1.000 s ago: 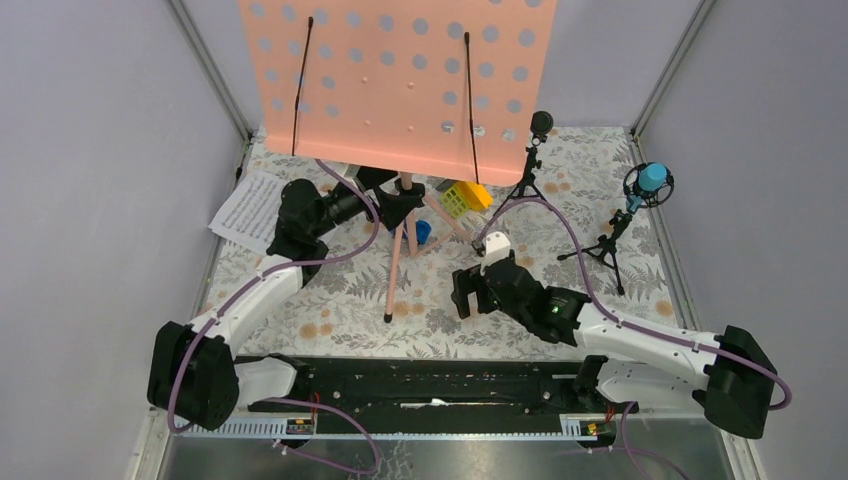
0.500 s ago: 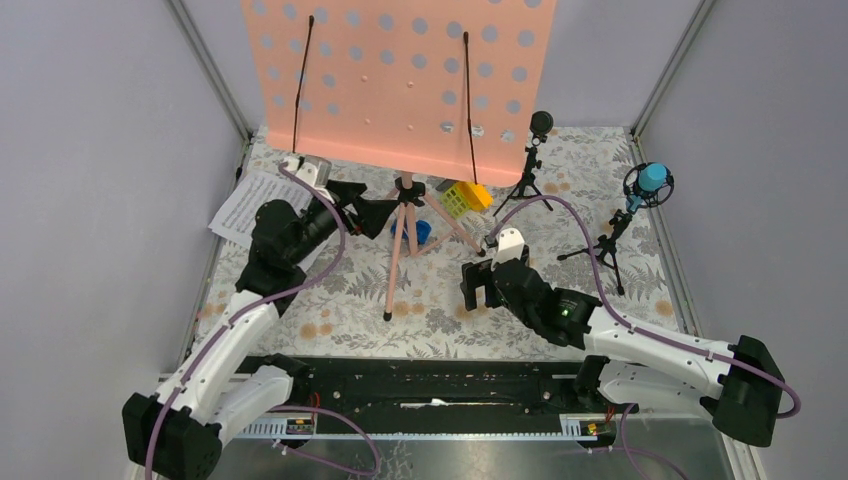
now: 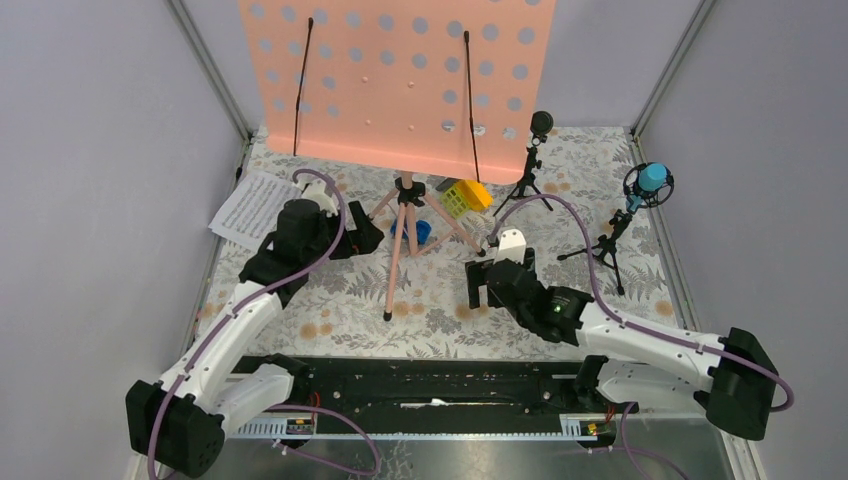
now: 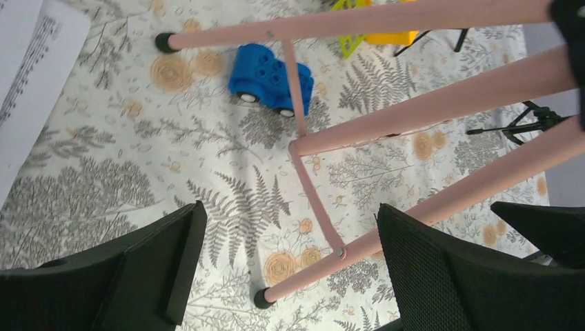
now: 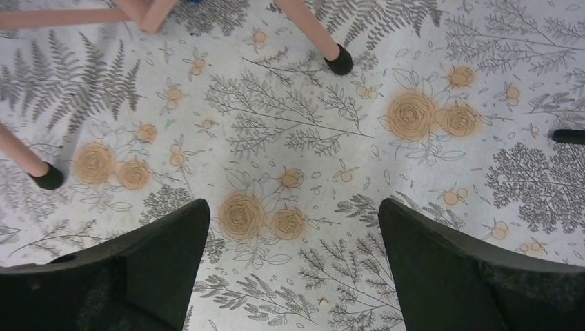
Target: Pack up the instrument practice props
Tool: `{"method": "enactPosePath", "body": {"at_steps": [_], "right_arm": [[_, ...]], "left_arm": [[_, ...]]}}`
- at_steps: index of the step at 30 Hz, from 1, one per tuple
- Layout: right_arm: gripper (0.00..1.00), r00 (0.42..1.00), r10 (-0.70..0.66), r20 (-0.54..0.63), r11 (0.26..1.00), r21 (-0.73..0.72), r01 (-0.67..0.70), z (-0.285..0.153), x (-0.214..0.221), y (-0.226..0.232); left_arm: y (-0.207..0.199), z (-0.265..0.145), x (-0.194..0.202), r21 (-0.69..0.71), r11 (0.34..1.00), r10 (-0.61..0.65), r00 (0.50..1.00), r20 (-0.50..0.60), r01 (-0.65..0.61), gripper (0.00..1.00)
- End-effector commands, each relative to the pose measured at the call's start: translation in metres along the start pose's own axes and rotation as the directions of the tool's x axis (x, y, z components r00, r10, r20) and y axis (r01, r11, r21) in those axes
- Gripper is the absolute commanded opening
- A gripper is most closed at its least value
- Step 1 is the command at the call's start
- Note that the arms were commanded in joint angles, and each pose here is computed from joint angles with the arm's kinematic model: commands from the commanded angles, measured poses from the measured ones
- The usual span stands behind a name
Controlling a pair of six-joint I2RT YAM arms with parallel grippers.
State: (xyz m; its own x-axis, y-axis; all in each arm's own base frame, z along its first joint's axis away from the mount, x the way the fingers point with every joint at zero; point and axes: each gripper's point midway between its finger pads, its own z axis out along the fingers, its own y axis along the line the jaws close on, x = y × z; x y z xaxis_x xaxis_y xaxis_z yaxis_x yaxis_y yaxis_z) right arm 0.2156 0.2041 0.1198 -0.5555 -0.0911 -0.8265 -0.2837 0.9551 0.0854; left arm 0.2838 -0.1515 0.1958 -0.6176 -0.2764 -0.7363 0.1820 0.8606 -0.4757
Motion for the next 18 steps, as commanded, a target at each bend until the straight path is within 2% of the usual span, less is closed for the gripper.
{"method": "enactPosePath", "body": {"at_steps": [1,8,13,18], "right_arm": [[1.0,1.0,0.013,0.006,0.995,0.099,-0.014,0.001,-0.013,-0.008],[1.0,0.999,-0.052,-0.012,0.989,0.139,0.053,0.004,-0.016,-0.012],[1.0,0.998,-0.044,-0.036,0.994,0.095,0.047,0.004,-0.013,-0.003],[0.98,0.999,-0.013,-0.036,0.999,0.039,0.015,0.002,-0.018,0.009]], "left_arm": [[0.011,-0.012,-0.008,-0.092,0.992,-0.083,0.996,0.044,0.087,0.99],[0.02,-0.016,0.0,-0.141,0.983,-0.112,0.993,0.02,0.114,0.99],[0.015,-0.018,0.004,-0.098,0.995,-0.033,0.999,-0.013,0.031,0.99],[0.037,-0.02,-0.002,-0.228,0.971,-0.059,0.998,0.037,0.066,0.99]]}}
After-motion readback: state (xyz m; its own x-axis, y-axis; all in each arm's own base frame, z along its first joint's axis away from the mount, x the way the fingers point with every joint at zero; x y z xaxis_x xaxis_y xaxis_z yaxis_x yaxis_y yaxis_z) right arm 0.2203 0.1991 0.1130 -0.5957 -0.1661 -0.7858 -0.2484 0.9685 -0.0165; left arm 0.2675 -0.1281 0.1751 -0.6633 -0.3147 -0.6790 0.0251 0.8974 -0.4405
